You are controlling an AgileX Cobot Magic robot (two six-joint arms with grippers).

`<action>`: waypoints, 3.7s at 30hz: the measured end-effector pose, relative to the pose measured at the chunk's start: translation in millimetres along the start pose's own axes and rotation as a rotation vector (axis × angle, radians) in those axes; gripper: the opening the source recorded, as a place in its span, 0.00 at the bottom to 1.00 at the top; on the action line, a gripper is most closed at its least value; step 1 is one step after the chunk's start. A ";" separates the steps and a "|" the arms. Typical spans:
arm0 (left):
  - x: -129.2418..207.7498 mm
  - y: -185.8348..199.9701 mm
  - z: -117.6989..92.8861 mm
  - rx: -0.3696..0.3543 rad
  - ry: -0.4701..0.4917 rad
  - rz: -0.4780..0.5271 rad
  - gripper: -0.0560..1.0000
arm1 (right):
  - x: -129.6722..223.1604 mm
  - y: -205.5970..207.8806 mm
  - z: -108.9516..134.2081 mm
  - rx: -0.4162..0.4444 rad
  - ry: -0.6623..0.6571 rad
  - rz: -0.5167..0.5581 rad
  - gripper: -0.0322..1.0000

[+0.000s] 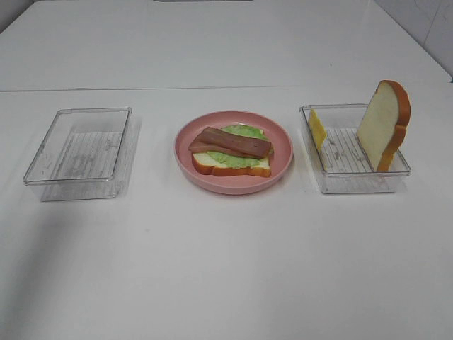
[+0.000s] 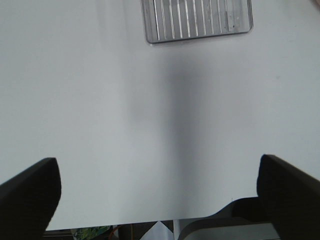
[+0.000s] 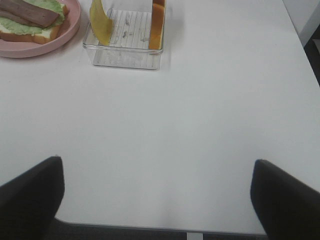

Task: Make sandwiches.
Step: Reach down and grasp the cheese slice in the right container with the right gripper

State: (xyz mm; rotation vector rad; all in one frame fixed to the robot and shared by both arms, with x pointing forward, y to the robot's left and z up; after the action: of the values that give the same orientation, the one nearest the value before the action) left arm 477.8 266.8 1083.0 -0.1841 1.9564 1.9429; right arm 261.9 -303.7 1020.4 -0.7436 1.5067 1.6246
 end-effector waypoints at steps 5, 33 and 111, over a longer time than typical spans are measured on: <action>32.8 5.9 -0.8 -0.001 0.011 -0.036 0.99 | 0.0 0.0 0.0 0.000 0.000 0.000 0.98; 207.7 34.4 -5.2 -0.035 -0.066 -0.534 0.99 | 0.0 0.0 0.0 0.000 0.000 0.000 0.98; 223.4 40.8 -5.3 -0.155 0.031 -0.729 0.99 | -42.7 -11.4 5.4 0.025 0.026 0.002 0.98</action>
State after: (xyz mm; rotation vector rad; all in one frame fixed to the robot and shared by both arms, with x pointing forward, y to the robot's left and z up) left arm 256.8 300.7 1042.4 -0.8408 1.4503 1.5847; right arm 294.3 -305.1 1050.9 -0.7525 1.5435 1.6001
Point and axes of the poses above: a point on each arm's last joint axis where the gripper is mounted, y pointing back along that axis away from the gripper, z along the wrist's bending axis when the last joint is at zero, x = y × z, the point moved 3 cm from there along -y, pointing out along that axis toward the gripper, and after that the axes turned 9 degrees about -y, right-handed, at the moved point
